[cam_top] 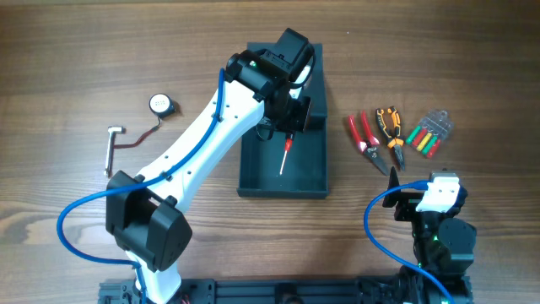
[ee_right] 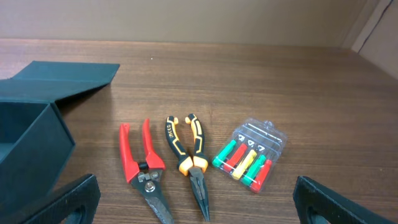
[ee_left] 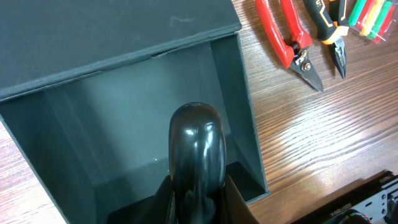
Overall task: Pack container
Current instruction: 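Lift the screwdriver and carry it into the green box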
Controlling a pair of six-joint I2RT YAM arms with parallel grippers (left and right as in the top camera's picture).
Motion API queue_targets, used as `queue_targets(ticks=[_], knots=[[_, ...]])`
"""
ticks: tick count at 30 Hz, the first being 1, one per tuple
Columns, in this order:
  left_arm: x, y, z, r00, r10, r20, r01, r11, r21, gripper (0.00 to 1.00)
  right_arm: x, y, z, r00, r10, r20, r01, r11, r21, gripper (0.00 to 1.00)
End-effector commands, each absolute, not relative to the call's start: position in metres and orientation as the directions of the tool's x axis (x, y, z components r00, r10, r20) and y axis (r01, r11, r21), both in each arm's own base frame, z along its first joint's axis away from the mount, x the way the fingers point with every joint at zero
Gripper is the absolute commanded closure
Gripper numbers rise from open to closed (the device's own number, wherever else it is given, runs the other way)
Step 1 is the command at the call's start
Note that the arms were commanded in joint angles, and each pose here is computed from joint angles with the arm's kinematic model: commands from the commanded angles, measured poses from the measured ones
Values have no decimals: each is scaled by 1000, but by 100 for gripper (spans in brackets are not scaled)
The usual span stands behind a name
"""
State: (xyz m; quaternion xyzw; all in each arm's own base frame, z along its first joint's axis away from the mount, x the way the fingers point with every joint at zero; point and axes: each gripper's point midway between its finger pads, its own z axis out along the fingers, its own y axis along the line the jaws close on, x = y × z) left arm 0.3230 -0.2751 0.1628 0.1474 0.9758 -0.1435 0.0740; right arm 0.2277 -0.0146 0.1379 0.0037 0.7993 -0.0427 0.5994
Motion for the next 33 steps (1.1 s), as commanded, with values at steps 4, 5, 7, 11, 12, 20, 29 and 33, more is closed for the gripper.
queue_targets(ticks=[4, 5, 7, 11, 12, 20, 29, 33], knots=[[310, -266, 142, -963, 236, -130, 262, 933, -246, 96, 228, -11, 140, -271, -57, -961, 35, 997, -69, 0], [309, -265, 137, -965, 234, -121, 258, 935, -243, 96, 228, -11, 140, -271, -57, -961, 35, 997, -69, 0], [306, -263, 129, -967, 230, -107, 249, 939, -238, 96, 228, -11, 140, -271, -57, -961, 35, 997, -69, 0], [307, -253, 112, -972, 211, -103, 227, 956, -184, 94, 228, -11, 140, -271, -57, -961, 35, 997, -69, 0], [307, -252, 109, -972, 210, -102, 226, 958, -178, 94, 228, -11, 140, -271, -56, -961, 36, 997, -69, 0], [301, -241, 82, -984, 160, -73, 169, 975, -146, 94, 228, -11, 140, -272, -57, -961, 35, 997, -69, 0], [304, -231, 78, -995, 52, -80, 60, 994, -94, 89, 228, -11, 140, -271, -57, -961, 35, 997, -69, 0], [305, -230, 77, -995, 53, -81, 60, 994, -90, 81, 228, -11, 140, -271, -57, -961, 35, 997, -69, 0]])
